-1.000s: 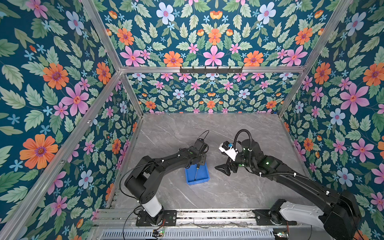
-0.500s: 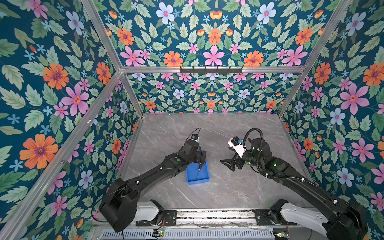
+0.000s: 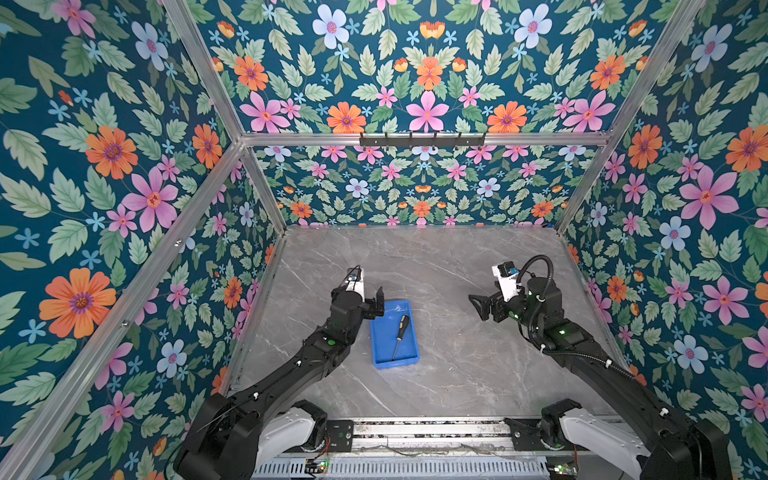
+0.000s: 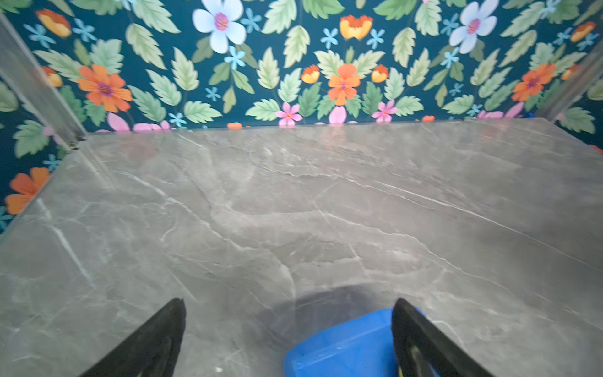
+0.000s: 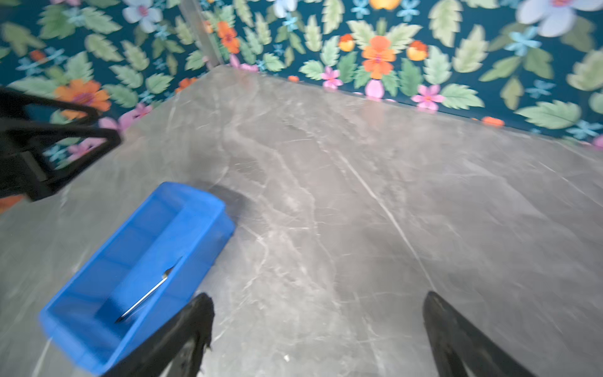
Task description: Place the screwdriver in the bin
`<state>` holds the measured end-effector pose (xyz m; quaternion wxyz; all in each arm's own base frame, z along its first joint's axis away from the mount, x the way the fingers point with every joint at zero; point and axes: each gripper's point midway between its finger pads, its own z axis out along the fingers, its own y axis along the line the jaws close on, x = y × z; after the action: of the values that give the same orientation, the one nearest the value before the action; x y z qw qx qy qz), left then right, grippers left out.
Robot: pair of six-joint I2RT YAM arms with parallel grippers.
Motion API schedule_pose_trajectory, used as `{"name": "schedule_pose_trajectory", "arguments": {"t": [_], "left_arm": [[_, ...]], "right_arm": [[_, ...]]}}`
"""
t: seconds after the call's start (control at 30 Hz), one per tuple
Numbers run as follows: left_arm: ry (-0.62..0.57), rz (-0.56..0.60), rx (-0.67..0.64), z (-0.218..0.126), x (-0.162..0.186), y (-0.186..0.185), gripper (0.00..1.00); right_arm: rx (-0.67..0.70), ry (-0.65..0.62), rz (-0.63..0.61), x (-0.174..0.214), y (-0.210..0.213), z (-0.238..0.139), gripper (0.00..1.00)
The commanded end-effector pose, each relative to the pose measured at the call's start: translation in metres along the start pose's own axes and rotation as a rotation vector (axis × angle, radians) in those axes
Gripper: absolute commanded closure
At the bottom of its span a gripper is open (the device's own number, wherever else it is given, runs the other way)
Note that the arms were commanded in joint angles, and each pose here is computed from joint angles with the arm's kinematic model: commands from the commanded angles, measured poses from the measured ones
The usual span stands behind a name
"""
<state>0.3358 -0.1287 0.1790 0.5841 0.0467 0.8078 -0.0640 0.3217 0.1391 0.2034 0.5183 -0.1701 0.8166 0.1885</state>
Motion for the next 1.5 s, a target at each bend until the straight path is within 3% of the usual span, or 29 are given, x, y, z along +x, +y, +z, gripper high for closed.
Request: {"name": "schedule_pose_trajectory", "arguments": {"t": [0.0,0.2,0.33,0.47,0.8,1.07,1.27,1.47], "left_arm": [[-0.126,0.017,-0.054,-0.005,-0.018,0.023,0.01],[-0.154,0.106,-0.277,-0.023,0.006,0.082,0.01],[-0.197,0.105,-0.33,-0.034,0.024,0.107,0.01],[-0.224,0.056,-0.314,-0.035,0.041,0.119,0.01],[-0.326,0.05,-0.334,-0.013,0.022,0.134,0.01],[-0.262,0.074,-0.303,0.024,0.038,0.14,0.01],[-0.136,0.028,-0.243,0.049,0.049,0.146,0.01],[-0.15,0.005,-0.246,0.05,0.046,0.153,0.0]], "right_arm": [[0.172,-0.083,0.077,-0.007,-0.043,-0.006,0.01],[0.471,-0.139,0.132,0.023,-0.108,-0.03,0.01],[0.583,-0.118,0.164,0.044,-0.134,-0.037,0.01],[0.612,-0.136,0.142,0.053,-0.144,-0.027,0.01],[0.674,-0.152,0.108,0.077,-0.17,-0.003,0.01],[0.65,-0.155,0.185,0.09,-0.182,-0.003,0.01],[0.647,-0.136,0.188,0.09,-0.184,0.0,0.01],[0.647,-0.136,0.189,0.09,-0.184,0.0,0.01]]}}
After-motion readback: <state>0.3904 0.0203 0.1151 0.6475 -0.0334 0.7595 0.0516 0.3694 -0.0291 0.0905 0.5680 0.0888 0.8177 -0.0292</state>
